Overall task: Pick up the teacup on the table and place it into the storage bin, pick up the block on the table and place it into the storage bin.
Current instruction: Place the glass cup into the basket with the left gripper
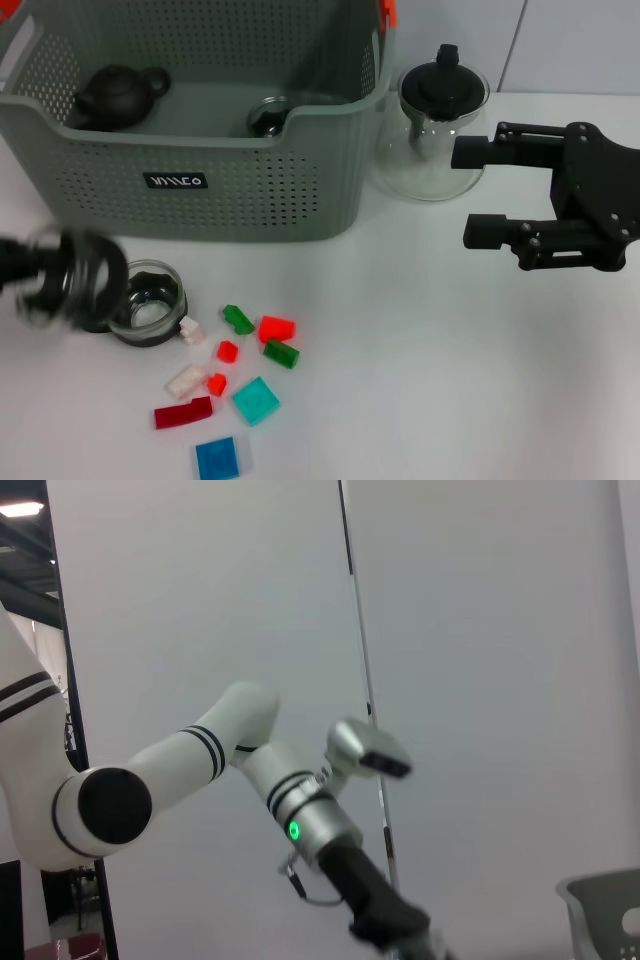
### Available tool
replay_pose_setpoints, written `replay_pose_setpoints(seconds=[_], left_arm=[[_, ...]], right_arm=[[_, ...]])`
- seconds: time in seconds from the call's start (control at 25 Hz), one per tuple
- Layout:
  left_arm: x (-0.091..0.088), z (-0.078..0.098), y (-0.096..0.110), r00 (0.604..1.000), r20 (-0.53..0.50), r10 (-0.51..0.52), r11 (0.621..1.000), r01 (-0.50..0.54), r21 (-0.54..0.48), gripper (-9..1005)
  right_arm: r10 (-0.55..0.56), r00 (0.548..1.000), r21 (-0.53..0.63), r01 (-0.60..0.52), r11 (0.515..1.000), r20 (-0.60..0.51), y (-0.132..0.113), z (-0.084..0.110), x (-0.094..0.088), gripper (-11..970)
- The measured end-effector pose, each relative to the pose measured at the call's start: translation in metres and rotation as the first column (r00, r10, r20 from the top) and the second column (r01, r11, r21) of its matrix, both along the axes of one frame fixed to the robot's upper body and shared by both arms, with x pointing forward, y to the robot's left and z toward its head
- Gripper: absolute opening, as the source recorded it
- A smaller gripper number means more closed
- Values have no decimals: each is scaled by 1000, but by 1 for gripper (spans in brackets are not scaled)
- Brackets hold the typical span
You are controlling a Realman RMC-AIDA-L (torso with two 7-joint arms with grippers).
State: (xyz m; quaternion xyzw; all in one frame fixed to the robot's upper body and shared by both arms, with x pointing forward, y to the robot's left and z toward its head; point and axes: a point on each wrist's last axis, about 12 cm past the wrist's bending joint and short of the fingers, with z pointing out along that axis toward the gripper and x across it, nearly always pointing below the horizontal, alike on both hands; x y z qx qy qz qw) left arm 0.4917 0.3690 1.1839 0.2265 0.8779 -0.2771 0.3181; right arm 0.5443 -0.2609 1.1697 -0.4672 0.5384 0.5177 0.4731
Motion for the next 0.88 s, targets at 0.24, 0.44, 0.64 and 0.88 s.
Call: replay_pose_setpoints(seconds=[0.24, 0.44, 0.64, 0.88], left_arm=[[17, 22, -1, 988, 151, 13, 959, 31, -281, 50], [64, 46, -26, 979, 202, 22, 958, 37, -284, 49], [107, 81, -61, 975, 220, 15, 987, 21, -159, 49], [162, 113, -88, 976, 200, 85, 995, -93, 31, 49]], right_arm=[[2, 999, -45, -4, 999, -41, -5, -6, -1, 793], [11, 995, -119, -22, 993, -94, -9, -14, -2, 792], [8, 993, -133, -23, 991, -118, -13, -17, -5, 792], [11, 992, -155, -31, 987, -129, -14, -20, -6, 793]])
